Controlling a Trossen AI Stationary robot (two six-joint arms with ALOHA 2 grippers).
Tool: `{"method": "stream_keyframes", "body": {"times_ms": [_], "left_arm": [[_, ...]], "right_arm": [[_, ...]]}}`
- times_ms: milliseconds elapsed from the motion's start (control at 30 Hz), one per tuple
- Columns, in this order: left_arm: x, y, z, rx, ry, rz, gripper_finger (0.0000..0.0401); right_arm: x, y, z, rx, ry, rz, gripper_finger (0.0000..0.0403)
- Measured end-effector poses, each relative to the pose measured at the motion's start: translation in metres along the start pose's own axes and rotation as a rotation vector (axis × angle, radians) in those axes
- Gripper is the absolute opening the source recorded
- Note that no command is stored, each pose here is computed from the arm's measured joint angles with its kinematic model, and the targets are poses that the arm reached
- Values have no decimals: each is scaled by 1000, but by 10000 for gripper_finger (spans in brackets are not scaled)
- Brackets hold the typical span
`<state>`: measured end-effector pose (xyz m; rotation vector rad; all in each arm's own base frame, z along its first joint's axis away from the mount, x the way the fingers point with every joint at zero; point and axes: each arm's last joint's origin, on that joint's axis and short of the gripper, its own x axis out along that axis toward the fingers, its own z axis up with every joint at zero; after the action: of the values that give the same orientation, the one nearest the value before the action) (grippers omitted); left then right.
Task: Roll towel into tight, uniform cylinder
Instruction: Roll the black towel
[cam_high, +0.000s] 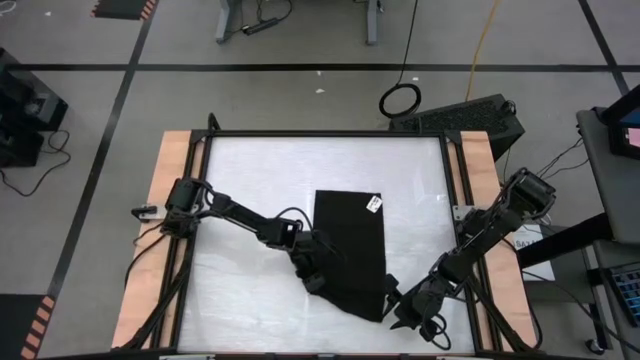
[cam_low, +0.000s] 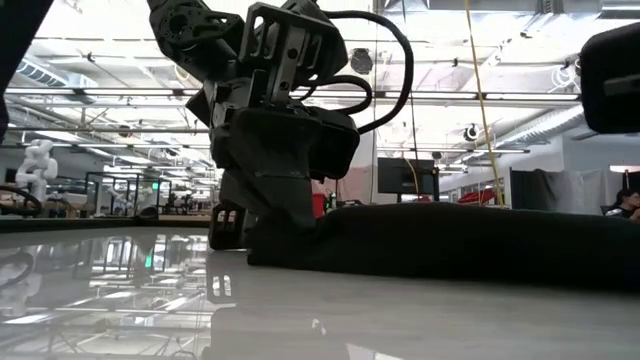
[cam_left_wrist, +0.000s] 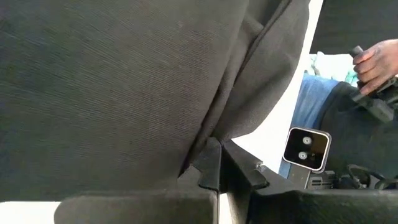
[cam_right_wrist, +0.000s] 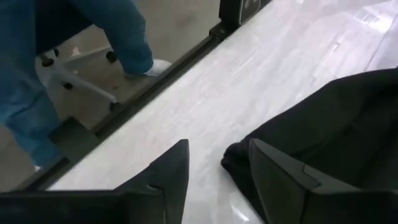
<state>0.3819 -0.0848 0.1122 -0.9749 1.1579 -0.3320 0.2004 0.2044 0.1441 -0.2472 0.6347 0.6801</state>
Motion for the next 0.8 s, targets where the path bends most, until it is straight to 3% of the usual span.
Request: {"method": "stream_keyframes", "body": {"times_ms": [467, 800], "left_arm": [[-9, 9, 9, -14, -10, 1, 11], [-11, 11, 11, -17, -13, -2, 11]], "right_arm": [[12, -3, 4, -73, -25, -36, 151], [16, -11, -8, -36, 88, -52, 150]]}}
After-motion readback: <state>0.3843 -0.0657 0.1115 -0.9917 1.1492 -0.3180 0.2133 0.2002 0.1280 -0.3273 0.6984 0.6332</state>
